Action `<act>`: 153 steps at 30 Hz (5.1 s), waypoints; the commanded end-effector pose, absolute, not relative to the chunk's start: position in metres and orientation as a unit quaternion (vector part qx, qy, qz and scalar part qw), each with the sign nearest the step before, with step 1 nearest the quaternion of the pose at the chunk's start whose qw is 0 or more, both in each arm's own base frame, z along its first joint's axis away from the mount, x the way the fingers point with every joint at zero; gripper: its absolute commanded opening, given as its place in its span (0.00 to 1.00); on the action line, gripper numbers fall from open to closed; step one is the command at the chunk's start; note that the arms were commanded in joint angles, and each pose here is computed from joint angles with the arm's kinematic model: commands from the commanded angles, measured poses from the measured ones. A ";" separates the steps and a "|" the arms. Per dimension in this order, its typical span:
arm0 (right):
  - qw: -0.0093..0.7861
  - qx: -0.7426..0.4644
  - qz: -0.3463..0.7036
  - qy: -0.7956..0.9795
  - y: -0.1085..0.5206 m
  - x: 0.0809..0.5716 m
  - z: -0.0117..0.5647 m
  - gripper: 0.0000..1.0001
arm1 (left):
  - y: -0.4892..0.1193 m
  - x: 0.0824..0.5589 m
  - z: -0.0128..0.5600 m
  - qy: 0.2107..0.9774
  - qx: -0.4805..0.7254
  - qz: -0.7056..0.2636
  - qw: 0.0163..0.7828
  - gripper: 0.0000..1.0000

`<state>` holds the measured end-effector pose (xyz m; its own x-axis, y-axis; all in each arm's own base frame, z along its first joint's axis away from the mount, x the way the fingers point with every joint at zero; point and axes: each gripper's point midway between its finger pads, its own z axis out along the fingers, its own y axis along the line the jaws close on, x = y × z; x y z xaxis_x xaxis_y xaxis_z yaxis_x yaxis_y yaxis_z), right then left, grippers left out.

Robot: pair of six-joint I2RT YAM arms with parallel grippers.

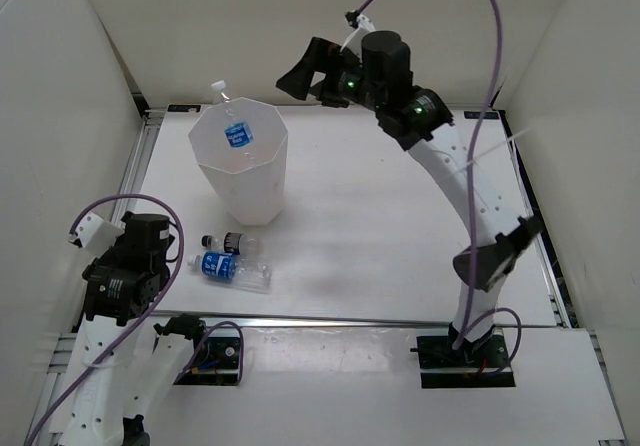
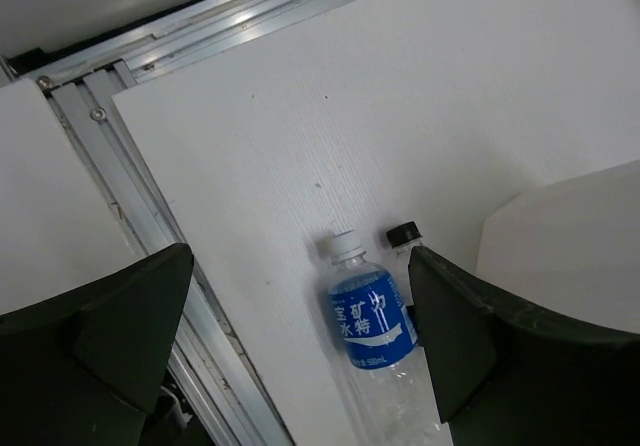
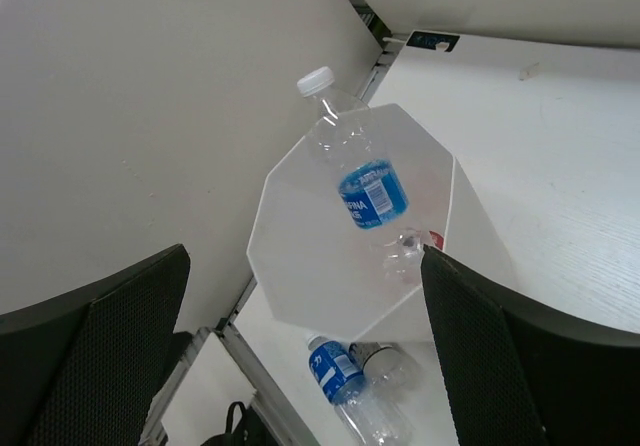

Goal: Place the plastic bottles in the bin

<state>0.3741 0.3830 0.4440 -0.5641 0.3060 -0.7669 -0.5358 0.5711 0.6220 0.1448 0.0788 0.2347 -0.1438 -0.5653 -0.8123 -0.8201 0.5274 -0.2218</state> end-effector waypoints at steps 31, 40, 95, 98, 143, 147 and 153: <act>0.415 -0.066 0.383 0.822 0.279 0.339 0.412 1.00 | -0.025 0.217 0.056 0.752 -0.594 -0.157 0.239 1.00; 0.389 -0.035 0.389 0.835 0.260 0.353 0.397 1.00 | -0.025 0.207 0.036 0.752 -0.608 -0.145 0.208 0.94; 0.393 -0.042 0.367 0.842 0.228 0.319 0.382 1.00 | -0.085 0.454 0.378 0.802 -0.169 -0.027 0.572 1.00; 0.390 -0.042 0.358 0.847 0.227 0.320 0.374 1.00 | -0.068 0.434 0.399 0.777 -0.205 -0.007 0.595 1.00; 0.354 -0.043 0.373 0.857 0.238 0.323 0.356 1.00 | -0.024 0.252 0.042 0.742 -0.596 -0.239 0.191 1.00; 0.350 -0.042 0.371 0.859 0.238 0.323 0.352 1.00 | -0.020 0.268 0.047 0.741 -0.592 -0.244 0.203 1.00; 0.348 -0.044 0.374 0.858 0.238 0.320 0.353 1.00 | -0.027 0.285 0.046 0.756 -0.580 -0.239 0.187 1.00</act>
<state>0.3235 0.2399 0.3396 -0.7793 0.1798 -0.6002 -0.3005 0.7333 0.6099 0.2671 -0.0262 0.0337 -0.2244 -0.9740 0.0311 -0.8206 0.1717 -0.5451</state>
